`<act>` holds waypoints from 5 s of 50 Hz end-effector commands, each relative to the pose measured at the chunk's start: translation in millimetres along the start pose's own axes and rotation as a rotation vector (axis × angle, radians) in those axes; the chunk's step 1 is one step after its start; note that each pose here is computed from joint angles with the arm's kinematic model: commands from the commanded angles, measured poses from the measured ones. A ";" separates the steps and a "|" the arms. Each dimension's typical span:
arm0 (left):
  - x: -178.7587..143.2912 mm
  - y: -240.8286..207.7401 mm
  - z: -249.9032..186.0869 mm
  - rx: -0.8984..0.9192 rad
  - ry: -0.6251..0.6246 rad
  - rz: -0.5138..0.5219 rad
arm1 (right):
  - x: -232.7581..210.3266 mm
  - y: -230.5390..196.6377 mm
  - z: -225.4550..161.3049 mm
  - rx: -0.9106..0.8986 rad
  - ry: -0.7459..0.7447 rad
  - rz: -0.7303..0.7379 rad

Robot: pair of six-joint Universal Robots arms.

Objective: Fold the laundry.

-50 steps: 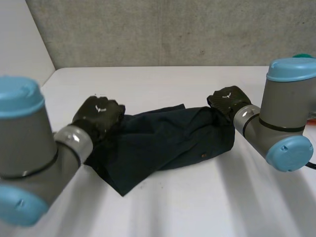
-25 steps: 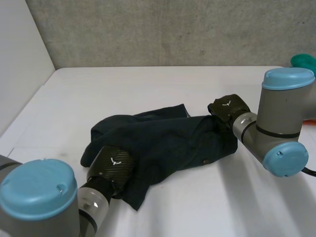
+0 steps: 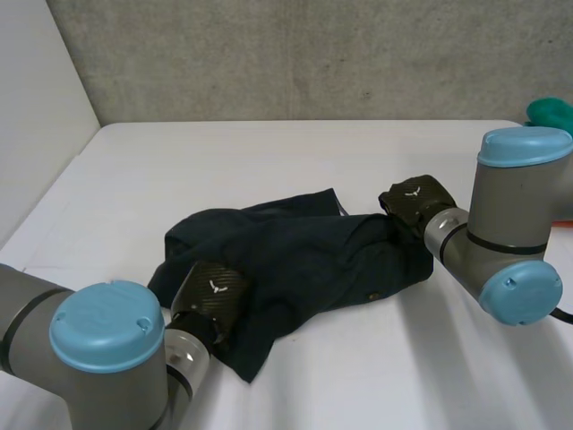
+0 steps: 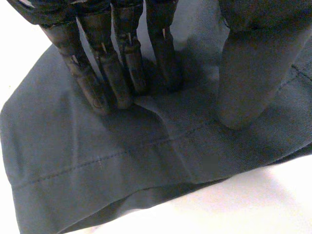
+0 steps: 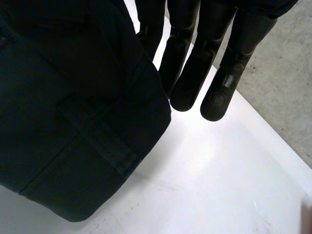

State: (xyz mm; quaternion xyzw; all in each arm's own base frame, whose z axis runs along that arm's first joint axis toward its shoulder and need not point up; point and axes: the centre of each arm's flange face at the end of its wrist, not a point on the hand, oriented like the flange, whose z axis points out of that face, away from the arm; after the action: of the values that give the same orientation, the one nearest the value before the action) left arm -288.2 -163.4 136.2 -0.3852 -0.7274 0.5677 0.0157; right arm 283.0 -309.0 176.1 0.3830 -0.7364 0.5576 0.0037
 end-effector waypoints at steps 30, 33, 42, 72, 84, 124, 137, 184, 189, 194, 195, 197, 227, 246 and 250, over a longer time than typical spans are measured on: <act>32.4 -8.2 -38.8 0.002 0.141 -0.026 | -2.8 4.2 1.5 -0.011 -0.008 -0.003; 32.9 -6.5 -36.1 -0.004 0.140 -0.026 | -3.2 5.0 1.3 -0.014 -0.009 -0.003; 37.9 4.7 -26.2 -0.026 0.140 -0.020 | -4.2 6.6 0.9 -0.019 -0.012 -0.003; -113.4 -107.7 -62.9 0.305 -0.153 -0.146 | 38.2 -67.1 -146.8 -0.041 -0.012 -0.388; -99.2 -53.4 37.3 0.061 -0.077 -0.099 | 17.2 -31.2 -90.3 -0.159 -0.137 -0.390; -154.8 -154.4 93.8 0.749 -0.399 0.016 | 51.5 -89.8 31.8 0.464 0.379 -0.214; -79.0 -39.3 78.4 0.315 -0.140 -0.007 | 8.1 1.7 34.0 0.052 0.169 -0.211; -92.9 -69.1 -6.9 0.217 -0.086 -0.007 | -15.6 63.9 -118.3 -0.347 -0.188 -0.347; -84.6 -64.1 49.4 0.284 0.061 0.009 | -16.3 65.1 -115.6 -0.336 -0.180 -0.347; -76.6 -42.8 101.2 0.277 0.180 0.004 | -16.8 64.5 -113.4 -0.321 -0.169 -0.352; -76.5 -39.4 109.4 0.275 0.185 0.004 | -16.7 64.5 -112.4 -0.316 -0.165 -0.353; -79.3 -33.9 131.3 0.283 0.186 0.008 | -16.4 64.3 -111.7 -0.312 -0.161 -0.352; -75.2 12.4 204.6 0.319 0.241 0.101 | -19.1 74.6 -103.4 -0.323 -0.159 -0.347; -92.7 13.8 185.5 0.139 -0.019 0.275 | -21.0 77.2 -102.6 -0.328 -0.165 -0.346; -91.4 11.8 168.0 0.072 -0.078 0.301 | -21.1 76.0 -101.8 -0.320 -0.161 -0.348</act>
State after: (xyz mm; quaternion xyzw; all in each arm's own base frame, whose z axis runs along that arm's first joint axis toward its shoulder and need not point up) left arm -306.0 -369.4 94.5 -0.4784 -0.6190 0.6227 -0.0174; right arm 210.7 -206.0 142.7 0.5419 -0.7384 0.3885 0.1008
